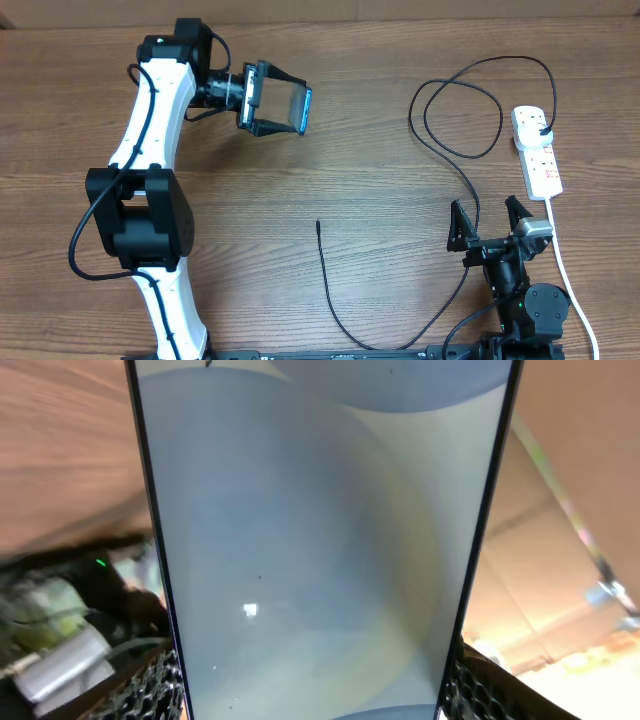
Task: Plug charger to phone and switch on socket
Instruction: 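Swing the held phone toward the table center with the left arm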
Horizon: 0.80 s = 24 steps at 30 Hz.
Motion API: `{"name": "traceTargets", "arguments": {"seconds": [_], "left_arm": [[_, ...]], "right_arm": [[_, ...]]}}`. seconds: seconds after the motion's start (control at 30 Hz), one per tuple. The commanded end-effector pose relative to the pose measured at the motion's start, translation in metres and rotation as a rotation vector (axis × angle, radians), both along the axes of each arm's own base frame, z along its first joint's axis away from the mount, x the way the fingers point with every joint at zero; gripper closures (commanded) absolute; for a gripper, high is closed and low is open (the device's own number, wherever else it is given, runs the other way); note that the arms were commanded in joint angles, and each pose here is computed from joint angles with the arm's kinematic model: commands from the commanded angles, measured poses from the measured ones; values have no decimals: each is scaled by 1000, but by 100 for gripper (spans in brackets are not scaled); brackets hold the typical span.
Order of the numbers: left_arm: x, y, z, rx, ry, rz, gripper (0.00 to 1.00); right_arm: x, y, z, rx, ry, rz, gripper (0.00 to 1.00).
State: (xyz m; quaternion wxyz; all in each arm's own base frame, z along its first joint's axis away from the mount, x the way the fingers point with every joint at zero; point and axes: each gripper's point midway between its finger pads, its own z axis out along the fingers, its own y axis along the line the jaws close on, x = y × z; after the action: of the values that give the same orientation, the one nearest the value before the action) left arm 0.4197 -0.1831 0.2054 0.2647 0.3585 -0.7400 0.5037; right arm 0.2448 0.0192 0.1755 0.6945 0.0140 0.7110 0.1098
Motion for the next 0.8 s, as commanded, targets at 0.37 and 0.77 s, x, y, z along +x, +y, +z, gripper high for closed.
{"name": "traceTargets", "arguments": {"seconds": [0.37,0.77], "left_arm": [[-12,25,-80,661,-66,-96,96],[-20,35,-96,884,-70,-132,96]], "right_arm": [[0,0,-2,0,-2,-5,0],[0,0,-2,0,-2,-5,0]]}}
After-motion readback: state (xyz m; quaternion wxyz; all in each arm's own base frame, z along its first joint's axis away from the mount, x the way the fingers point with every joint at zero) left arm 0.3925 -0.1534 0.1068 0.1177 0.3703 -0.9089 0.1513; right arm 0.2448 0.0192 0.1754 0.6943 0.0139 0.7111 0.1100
